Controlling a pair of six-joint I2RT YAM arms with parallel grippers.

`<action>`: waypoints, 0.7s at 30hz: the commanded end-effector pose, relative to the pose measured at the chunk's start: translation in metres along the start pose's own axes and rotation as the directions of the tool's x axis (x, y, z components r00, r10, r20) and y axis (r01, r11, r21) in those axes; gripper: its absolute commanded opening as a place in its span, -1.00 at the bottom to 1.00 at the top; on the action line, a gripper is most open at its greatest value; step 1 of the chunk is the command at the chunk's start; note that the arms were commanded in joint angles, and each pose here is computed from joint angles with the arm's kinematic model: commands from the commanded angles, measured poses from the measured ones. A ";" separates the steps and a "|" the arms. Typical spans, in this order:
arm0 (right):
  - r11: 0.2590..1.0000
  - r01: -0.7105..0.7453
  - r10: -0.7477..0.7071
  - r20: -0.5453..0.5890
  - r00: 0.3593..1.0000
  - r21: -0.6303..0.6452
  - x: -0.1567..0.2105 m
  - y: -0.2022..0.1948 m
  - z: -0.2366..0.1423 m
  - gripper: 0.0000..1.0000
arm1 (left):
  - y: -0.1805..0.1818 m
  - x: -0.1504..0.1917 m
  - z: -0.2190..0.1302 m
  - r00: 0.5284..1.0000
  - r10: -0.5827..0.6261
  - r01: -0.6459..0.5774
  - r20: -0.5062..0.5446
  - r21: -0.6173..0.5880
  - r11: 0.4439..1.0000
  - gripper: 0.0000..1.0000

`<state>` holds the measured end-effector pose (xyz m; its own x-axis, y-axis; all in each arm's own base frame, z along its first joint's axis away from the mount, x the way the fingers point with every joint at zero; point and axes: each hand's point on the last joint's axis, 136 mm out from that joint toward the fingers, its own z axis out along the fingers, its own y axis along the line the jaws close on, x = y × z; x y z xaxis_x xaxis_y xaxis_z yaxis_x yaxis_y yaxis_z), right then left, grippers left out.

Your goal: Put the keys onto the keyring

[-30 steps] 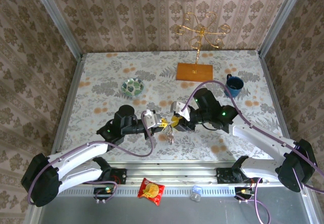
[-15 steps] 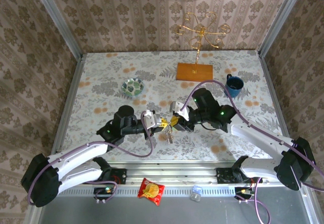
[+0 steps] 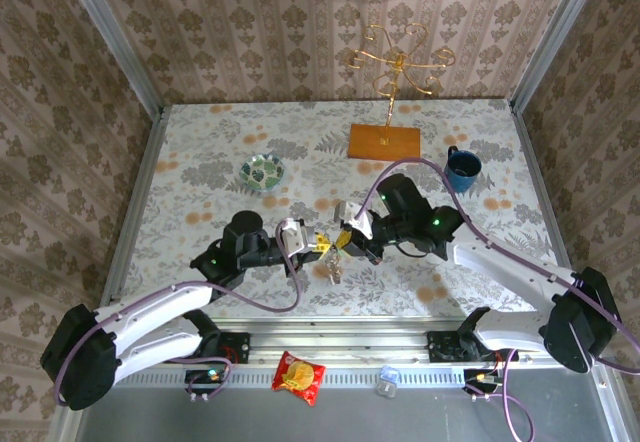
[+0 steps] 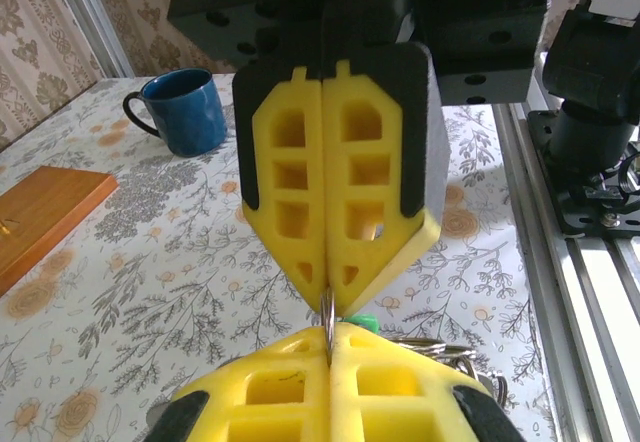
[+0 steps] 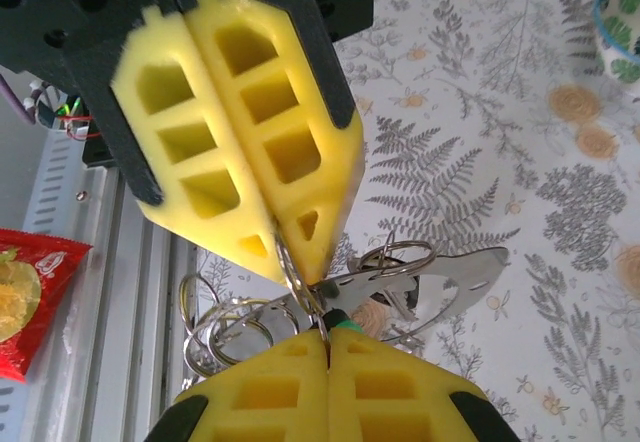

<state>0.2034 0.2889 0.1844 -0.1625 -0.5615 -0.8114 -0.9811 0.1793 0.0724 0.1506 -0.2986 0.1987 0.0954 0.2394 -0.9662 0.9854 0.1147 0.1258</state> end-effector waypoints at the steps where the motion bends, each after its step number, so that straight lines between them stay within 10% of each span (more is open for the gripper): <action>1: 0.999 -0.026 0.024 -0.028 0.999 -0.046 0.001 0.002 0.004 -0.95 | -0.009 -0.026 -0.005 0.993 0.027 -0.033 0.111 0.047 0.998 -1.00; 12: 0.999 0.054 -0.054 0.060 0.997 0.003 -0.011 0.004 -0.008 -0.40 | -0.011 -0.021 -0.005 0.993 0.007 -0.013 0.120 0.047 0.999 -1.00; 21: 0.997 0.072 -0.067 0.121 0.990 -0.041 -0.017 0.014 -0.008 -0.36 | -0.012 -0.022 -0.002 0.987 -0.011 0.002 0.157 0.055 0.998 -1.00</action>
<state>0.1944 0.2899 0.1991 -0.1021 -0.4994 -0.8603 -0.9901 0.1345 0.0394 0.1433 -0.2998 0.2043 0.0845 0.1530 -0.9846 0.9909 0.0912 0.0993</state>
